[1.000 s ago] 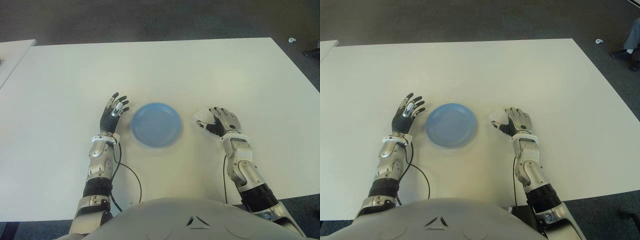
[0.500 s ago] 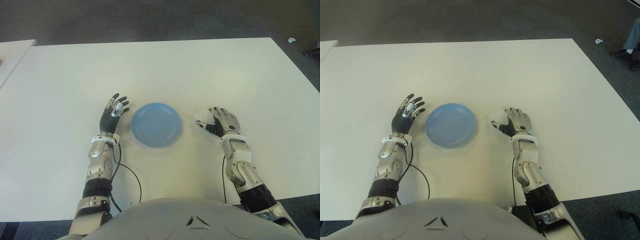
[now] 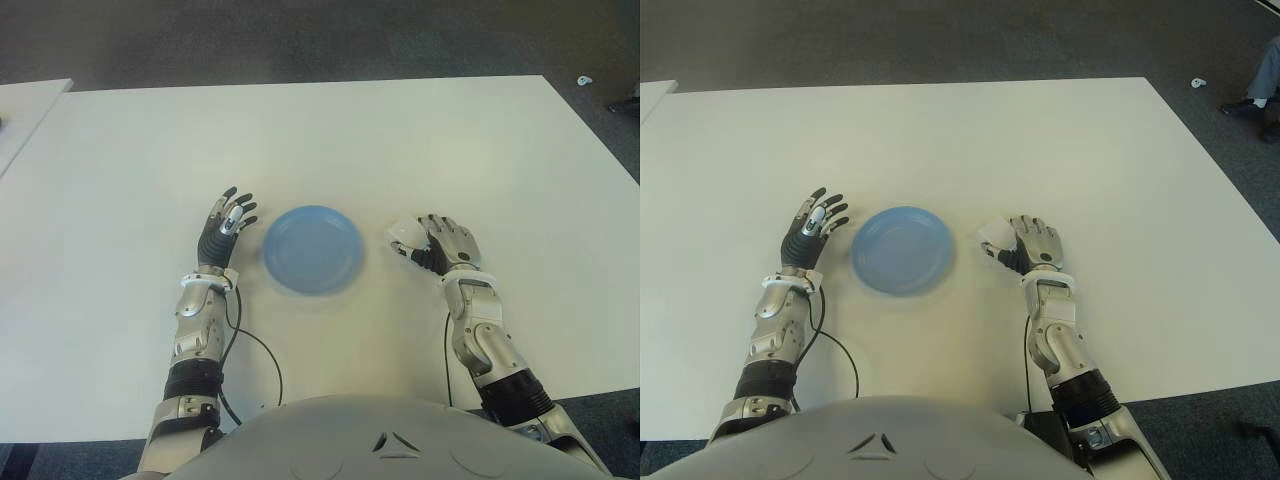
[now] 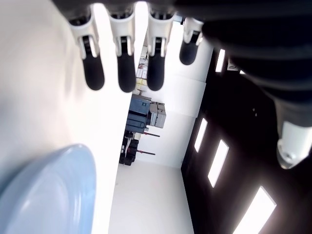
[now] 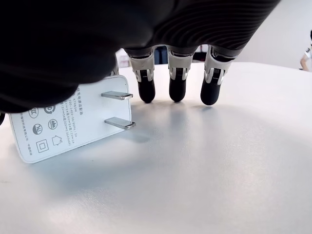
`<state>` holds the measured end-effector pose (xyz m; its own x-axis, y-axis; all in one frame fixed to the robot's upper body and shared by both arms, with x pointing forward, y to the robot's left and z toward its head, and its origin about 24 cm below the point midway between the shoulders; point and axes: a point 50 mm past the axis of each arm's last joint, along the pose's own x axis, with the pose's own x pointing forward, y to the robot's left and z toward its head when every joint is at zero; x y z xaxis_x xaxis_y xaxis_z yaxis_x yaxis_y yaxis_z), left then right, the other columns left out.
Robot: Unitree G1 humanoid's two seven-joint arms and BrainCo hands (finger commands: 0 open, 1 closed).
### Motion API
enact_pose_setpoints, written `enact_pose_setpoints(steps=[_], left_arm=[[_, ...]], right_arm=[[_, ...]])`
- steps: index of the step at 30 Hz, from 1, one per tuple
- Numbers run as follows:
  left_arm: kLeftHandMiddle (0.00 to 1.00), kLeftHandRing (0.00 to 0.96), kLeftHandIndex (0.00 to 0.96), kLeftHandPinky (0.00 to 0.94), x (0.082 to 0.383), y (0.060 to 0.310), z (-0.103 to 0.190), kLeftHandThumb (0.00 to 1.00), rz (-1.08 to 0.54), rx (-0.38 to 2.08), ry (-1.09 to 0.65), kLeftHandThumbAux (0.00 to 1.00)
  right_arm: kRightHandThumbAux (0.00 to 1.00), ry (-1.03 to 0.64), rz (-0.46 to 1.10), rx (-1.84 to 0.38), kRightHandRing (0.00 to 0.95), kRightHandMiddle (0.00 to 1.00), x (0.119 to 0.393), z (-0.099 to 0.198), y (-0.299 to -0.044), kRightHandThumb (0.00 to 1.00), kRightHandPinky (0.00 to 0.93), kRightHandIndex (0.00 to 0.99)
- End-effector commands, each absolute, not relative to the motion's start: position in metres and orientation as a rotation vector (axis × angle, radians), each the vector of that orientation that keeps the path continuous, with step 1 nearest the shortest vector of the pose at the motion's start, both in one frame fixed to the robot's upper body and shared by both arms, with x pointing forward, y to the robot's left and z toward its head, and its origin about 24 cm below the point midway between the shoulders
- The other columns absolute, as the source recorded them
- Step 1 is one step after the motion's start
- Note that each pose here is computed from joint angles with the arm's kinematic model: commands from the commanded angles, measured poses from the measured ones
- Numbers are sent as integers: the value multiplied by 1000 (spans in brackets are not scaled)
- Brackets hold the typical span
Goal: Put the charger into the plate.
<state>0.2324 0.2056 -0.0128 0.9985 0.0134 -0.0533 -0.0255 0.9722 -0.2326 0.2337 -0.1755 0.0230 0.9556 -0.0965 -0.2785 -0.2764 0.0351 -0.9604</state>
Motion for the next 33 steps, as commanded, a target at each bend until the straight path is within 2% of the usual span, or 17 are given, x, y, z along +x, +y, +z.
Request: enact_pose_setpoints(steps=[1,16,33], left_arm=[[213,230,111,253,230,206,-14,0,34,-252,61,514],[216,232,114,251,229,205,-10,0,36,-261,47,509],[232,246,121,260,228,205,-9,0,28,-259,34,490]], right_arm=[[105,323,204,-1554,0,0,226,15,-177,272,0,0],[115,297,328,-1628,0,0,219,16,-177,270,0,0],[115,281,382,-1672,0,0,214,14,-182,267,0,0]])
